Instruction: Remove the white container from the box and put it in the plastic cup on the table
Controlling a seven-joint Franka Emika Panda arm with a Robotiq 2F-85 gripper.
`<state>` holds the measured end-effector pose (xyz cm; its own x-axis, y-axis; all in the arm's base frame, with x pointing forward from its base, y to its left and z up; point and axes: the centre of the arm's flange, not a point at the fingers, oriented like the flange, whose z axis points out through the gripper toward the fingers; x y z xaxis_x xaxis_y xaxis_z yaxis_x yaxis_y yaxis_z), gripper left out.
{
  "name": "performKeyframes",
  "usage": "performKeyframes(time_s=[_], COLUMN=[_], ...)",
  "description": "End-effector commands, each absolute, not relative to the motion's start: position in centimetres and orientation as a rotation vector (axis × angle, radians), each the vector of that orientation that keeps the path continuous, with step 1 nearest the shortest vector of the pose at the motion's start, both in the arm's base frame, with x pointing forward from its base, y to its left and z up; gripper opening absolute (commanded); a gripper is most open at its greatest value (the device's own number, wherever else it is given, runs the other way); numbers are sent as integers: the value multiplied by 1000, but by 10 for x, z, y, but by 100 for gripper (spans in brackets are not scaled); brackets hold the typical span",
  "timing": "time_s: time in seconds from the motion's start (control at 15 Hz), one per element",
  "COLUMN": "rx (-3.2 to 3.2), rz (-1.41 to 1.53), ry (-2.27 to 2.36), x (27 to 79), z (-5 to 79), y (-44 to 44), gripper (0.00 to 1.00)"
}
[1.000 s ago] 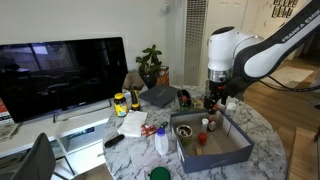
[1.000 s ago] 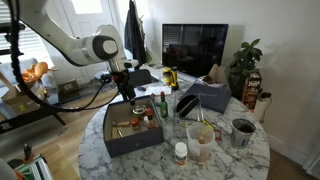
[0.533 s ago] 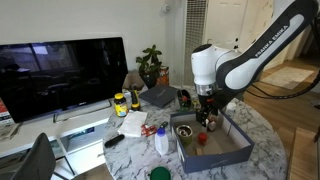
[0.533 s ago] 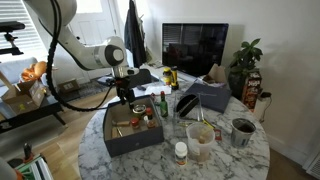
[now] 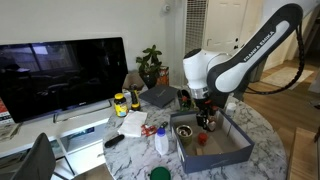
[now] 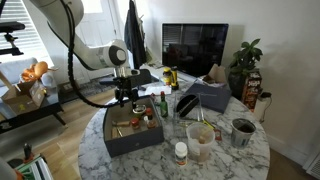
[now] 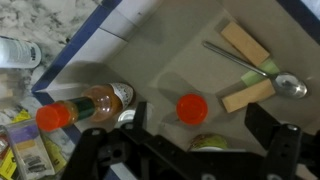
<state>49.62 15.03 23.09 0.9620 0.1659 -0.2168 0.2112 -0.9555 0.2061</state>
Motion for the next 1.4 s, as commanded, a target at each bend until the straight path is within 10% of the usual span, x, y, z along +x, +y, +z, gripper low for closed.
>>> performKeyframes(time_s=[0.0,1.33], rx=[2733,2529], rz=[-415,-686], ry=[459,798], x=[536,552], z=[231,161], y=[166,126], gripper=[100,100])
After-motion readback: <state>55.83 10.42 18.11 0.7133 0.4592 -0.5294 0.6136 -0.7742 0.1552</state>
